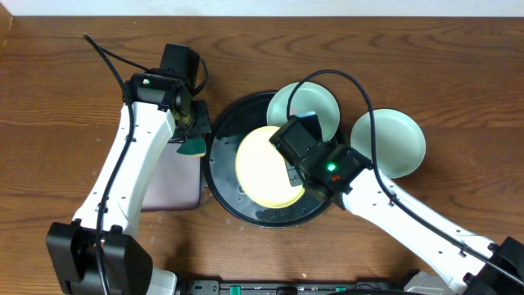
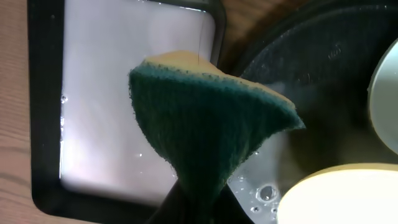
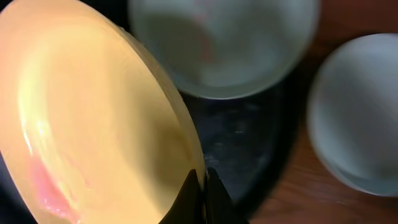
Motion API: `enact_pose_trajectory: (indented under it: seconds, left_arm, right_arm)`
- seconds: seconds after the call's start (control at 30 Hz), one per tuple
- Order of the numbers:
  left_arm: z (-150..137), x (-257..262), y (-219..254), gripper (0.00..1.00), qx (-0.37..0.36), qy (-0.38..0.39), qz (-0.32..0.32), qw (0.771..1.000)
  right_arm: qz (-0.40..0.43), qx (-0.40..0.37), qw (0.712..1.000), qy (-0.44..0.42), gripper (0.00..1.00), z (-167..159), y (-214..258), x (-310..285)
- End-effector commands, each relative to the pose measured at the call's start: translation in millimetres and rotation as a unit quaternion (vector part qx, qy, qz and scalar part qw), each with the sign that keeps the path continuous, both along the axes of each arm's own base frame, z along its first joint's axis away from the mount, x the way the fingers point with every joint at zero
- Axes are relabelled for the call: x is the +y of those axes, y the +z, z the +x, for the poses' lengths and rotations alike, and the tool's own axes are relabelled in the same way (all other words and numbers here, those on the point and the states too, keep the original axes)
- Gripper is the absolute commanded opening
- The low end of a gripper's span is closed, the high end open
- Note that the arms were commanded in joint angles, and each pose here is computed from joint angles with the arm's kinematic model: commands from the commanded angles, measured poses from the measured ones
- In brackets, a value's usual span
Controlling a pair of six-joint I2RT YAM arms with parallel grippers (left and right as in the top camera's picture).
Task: Clean dirty plates on tray and stack at the side
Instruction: 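Lift the yellow plate with the right gripper and stack it on the green plate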
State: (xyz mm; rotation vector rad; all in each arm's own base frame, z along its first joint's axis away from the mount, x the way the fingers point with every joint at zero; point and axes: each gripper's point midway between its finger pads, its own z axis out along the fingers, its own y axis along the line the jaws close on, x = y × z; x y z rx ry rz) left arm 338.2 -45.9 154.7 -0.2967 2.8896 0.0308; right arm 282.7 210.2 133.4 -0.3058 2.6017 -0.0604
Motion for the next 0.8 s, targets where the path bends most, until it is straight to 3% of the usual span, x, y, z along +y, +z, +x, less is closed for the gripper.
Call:
enact_pose_trajectory:
  seconds: [0.0, 0.27, 0.77]
  left_arm:
    - [4.0, 2.9, 8.9, 0.07, -0.013, -0.006, 0.006, 1.0]
    - [4.0, 2.9, 8.9, 0.07, -0.013, -0.006, 0.006, 1.0]
    - [-0.8, 3.7, 1.5, 0.07, -0.002, -0.006, 0.008, 1.0]
  right_arm:
    - [-0.078, -0.08, 0.994, -0.02, 0.01, 12.2, 23.3, -21.4]
    - [-0.174, -0.187, 0.967, -0.018, 0.01, 12.7, 57.2, -25.8]
    - [-0.31, -0.424, 0.85, -0.041, 0.01, -14.2, 154.1, -13.5]
